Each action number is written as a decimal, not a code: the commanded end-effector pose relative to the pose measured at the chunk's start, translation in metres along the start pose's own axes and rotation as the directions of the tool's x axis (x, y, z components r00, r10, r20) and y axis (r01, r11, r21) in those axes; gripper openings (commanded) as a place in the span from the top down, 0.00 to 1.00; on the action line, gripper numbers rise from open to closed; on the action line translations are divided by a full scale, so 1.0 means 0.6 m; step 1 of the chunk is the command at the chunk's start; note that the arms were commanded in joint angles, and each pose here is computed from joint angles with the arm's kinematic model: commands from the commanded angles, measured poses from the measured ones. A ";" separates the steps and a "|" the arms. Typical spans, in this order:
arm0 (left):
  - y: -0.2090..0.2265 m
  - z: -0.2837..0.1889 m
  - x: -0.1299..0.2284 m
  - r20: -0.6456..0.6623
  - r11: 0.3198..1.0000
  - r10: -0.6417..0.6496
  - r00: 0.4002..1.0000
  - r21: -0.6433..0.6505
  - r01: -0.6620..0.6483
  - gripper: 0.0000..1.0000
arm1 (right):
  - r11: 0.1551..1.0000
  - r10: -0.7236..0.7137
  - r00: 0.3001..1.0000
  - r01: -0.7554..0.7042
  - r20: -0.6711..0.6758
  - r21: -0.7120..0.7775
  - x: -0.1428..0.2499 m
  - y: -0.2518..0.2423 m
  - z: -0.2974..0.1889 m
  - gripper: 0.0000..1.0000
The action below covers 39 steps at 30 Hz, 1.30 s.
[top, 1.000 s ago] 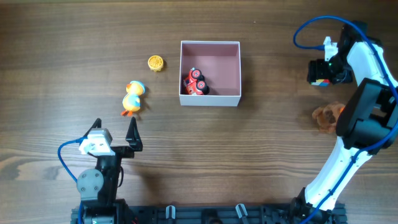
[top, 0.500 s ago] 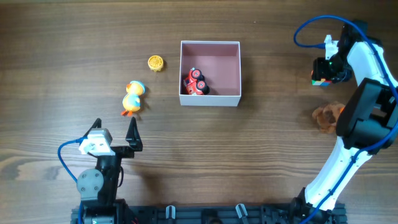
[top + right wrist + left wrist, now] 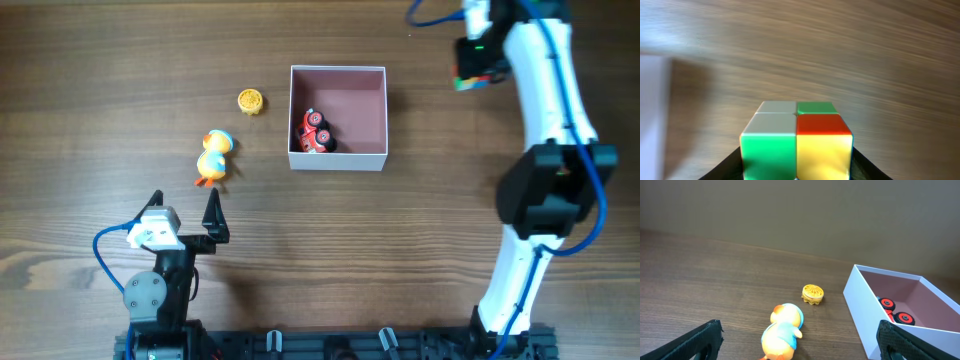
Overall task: Pack container
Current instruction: 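Carry the cube over the box and drop it inside, then move the right gripper down onto the brown plush and grasp it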
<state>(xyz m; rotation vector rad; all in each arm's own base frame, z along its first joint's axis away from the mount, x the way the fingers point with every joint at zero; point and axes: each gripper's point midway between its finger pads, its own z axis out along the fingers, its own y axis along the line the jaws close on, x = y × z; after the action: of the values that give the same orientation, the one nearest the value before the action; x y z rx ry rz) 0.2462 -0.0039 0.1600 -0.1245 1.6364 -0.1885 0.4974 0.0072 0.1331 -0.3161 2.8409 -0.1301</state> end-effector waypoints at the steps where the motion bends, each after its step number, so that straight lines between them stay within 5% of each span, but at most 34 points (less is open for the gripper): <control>1: 0.004 0.000 0.002 0.001 1.000 0.012 1.000 -0.010 -0.012 0.00 | 0.998 -0.032 0.988 0.041 0.152 -0.056 -0.047 0.131 -0.107 0.61; 7: 0.004 0.000 0.002 0.001 1.000 0.012 1.000 -0.010 -0.012 0.00 | 0.970 -0.175 0.964 0.204 0.201 -0.132 -0.033 0.338 -0.152 0.54; 17: 0.004 0.000 0.002 0.001 1.000 0.012 1.000 -0.010 -0.012 0.00 | 0.977 -0.119 0.970 0.152 0.211 -0.149 -0.036 0.370 -0.110 0.45; 26: 0.004 0.000 0.002 0.001 1.000 0.012 1.000 -0.010 -0.012 0.00 | 1.000 0.017 0.985 -0.016 0.172 -0.007 -0.035 0.265 -0.068 0.32; 29: 0.004 0.000 0.002 0.001 1.000 0.012 1.000 -0.010 -0.012 0.00 | 0.973 0.163 0.978 -0.181 0.127 0.146 -0.009 0.157 -0.101 0.03; 30: 0.004 0.000 0.002 0.001 1.000 0.012 1.000 -0.010 -0.012 0.00 | 0.947 0.235 0.967 -0.251 0.100 0.200 0.014 0.106 -0.128 0.00; 34: 0.004 0.000 0.002 0.001 1.000 0.012 1.000 -0.010 -0.012 0.00 | 0.850 0.462 0.887 -0.451 0.029 0.274 0.120 -0.008 -0.223 0.00; 39: 0.004 0.000 0.002 0.001 1.000 0.012 1.000 -0.010 -0.012 0.00 | 0.792 0.597 0.798 -0.603 0.081 0.097 0.167 -0.054 -0.305 0.00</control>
<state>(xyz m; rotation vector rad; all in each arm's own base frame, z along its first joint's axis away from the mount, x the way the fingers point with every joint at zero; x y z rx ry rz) 0.2462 -0.0039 0.1600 -0.1245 1.6364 -0.1885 0.3728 -0.0325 0.2640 0.5053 2.7761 -0.2947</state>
